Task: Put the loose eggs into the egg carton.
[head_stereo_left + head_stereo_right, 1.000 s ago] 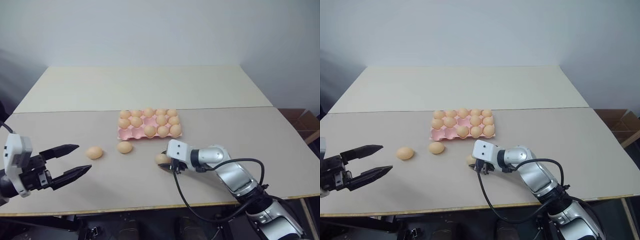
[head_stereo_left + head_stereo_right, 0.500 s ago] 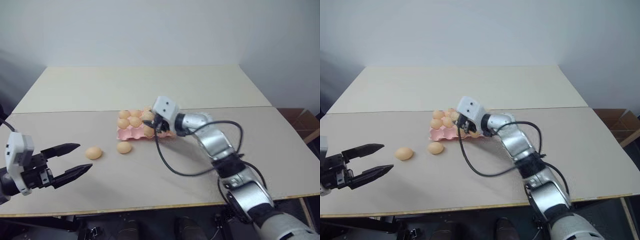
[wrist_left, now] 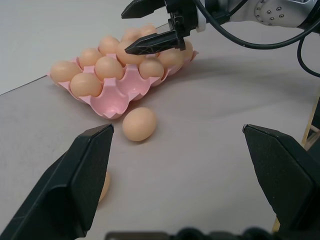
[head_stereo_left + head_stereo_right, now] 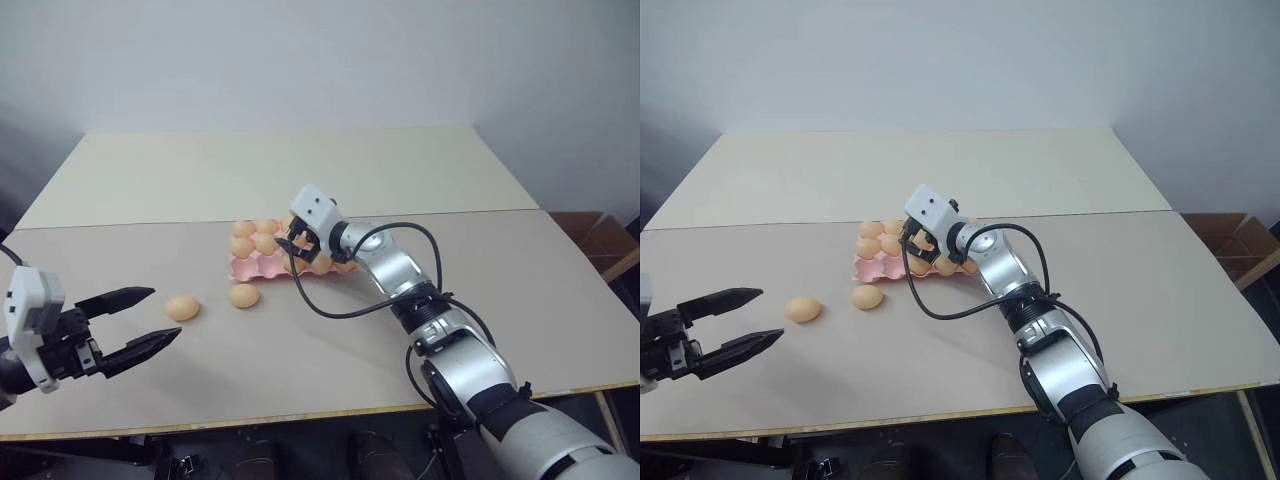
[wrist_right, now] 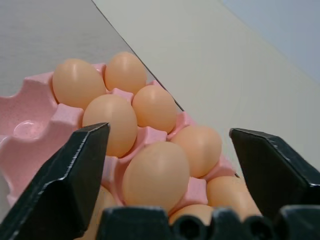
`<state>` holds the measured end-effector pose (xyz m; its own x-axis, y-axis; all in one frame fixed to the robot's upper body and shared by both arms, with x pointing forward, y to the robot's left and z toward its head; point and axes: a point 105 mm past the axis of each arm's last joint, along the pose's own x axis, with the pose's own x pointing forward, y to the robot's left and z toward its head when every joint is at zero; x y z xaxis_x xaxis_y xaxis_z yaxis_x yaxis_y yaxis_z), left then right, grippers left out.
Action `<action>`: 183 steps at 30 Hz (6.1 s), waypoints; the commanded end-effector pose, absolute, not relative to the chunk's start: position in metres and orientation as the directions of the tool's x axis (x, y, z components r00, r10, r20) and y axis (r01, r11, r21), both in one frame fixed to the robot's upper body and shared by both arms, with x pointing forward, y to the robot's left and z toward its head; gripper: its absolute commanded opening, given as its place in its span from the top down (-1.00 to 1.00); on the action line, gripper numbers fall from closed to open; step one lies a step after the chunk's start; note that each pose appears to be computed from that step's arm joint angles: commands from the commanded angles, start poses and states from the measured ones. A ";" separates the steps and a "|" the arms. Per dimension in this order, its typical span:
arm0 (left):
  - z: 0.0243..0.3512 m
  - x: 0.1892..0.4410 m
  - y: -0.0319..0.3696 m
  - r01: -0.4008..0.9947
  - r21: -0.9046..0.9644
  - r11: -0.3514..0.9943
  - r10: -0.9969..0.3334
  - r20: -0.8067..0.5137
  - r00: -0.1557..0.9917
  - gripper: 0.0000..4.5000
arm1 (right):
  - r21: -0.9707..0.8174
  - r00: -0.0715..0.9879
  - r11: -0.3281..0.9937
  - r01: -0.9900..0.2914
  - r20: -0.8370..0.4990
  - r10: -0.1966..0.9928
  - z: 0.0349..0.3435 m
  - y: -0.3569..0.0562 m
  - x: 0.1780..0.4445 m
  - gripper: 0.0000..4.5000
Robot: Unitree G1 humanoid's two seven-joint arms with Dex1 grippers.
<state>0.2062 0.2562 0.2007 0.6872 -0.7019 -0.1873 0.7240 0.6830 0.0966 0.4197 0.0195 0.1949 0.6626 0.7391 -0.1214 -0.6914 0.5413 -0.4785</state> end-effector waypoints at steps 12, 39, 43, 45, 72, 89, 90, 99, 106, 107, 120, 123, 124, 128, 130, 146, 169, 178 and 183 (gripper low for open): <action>0.207 0.205 0.253 0.742 0.114 0.661 -0.723 -0.170 0.670 -1.00 | -0.461 0.278 0.193 -0.866 -0.123 0.953 0.232 -0.104 0.289 -0.98; 0.194 0.222 0.282 0.627 0.213 0.750 -0.580 -0.246 0.777 -1.00 | -0.389 0.279 0.153 -0.909 -0.294 0.914 0.204 -0.148 0.256 -0.98; 0.185 0.243 0.291 0.600 0.249 0.760 -0.533 -0.290 0.795 -1.00 | -0.390 0.273 0.150 -0.909 -0.281 0.920 0.204 -0.143 0.257 -0.98; 0.187 0.250 0.287 0.620 0.232 0.749 -0.564 -0.268 0.781 -1.00 | -0.391 0.268 0.147 -0.908 -0.277 0.923 0.203 -0.141 0.256 -0.98; 0.121 0.321 0.276 0.714 0.142 0.685 -0.604 -0.437 0.666 -0.60 | -0.407 0.282 0.165 -0.898 -0.247 0.927 0.209 -0.136 0.248 -1.00; 0.186 0.307 0.261 0.758 0.162 0.632 -0.720 -0.238 0.652 0.19 | -0.405 0.289 0.177 -0.897 -0.236 0.928 0.207 -0.134 0.248 -1.00; 0.192 0.309 0.255 0.762 0.173 0.624 -0.731 -0.215 0.648 0.19 | -0.406 0.289 0.177 -0.896 -0.234 0.928 0.207 -0.134 0.249 -1.00; 0.204 0.349 0.185 0.801 0.194 0.567 -0.803 -0.086 0.590 0.19 | -0.414 0.292 0.183 -0.892 -0.217 0.931 0.207 -0.128 0.250 -1.00; 0.182 0.377 0.162 0.795 0.224 0.564 -0.788 -0.143 0.599 0.19 | -0.421 0.320 0.211 -0.882 -0.206 0.925 0.207 -0.128 0.247 -1.00; 0.180 0.379 0.160 0.794 0.227 0.564 -0.785 -0.149 0.601 0.19 | -0.422 0.323 0.215 -0.881 -0.205 0.924 0.207 -0.128 0.247 -1.00; 0.187 0.382 0.151 0.805 0.245 0.540 -0.811 -0.104 0.575 -0.98 | -0.426 0.350 0.243 -0.871 -0.195 0.916 0.206 -0.128 0.247 -1.00; 0.200 0.379 0.162 0.780 0.259 0.569 -0.796 -0.064 0.602 -0.98 | -0.425 0.350 0.243 -0.872 -0.194 0.916 0.206 -0.128 0.247 -1.00; 0.207 0.375 0.169 0.770 0.273 0.577 -0.791 -0.050 0.610 -0.98 | -0.424 0.349 0.242 -0.872 -0.193 0.917 0.207 -0.128 0.248 -1.00; 0.222 0.357 0.190 0.754 0.305 0.581 -0.784 -0.039 0.620 -0.98 | -0.420 0.343 0.238 -0.876 -0.195 0.919 0.206 -0.129 0.250 -1.00; 0.226 0.340 0.206 0.752 0.314 0.580 -0.781 -0.049 0.623 -0.98 | -0.418 0.337 0.231 -0.878 -0.200 0.920 0.206 -0.129 0.252 -1.00; 0.204 0.225 0.259 0.688 0.167 0.706 -0.663 -0.184 0.726 -0.98 | -0.443 0.355 0.233 -0.866 -0.216 0.910 0.214 -0.147 0.274 -1.00; 0.207 0.226 0.242 0.683 0.202 0.702 -0.656 -0.192 0.730 -0.98 | -0.413 0.319 0.211 -0.886 -0.214 0.923 0.209 -0.143 0.278 -1.00; 0.178 0.273 0.210 0.693 0.251 0.675 -0.665 -0.200 0.720 -0.98 | -0.436 0.316 0.199 -0.877 -0.213 0.925 0.215 -0.141 0.276 -1.00; 0.160 0.299 0.198 0.676 0.245 0.695 -0.646 -0.199 0.737 -0.98 | -0.440 0.321 0.206 -0.874 -0.204 0.925 0.213 -0.138 0.274 -1.00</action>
<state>0.2950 0.1978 0.1592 0.7245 -0.6585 -0.2039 0.6893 0.6942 0.2073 0.2774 -0.1392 0.2018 0.3181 0.9190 -0.2331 -0.8959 0.2109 -0.3911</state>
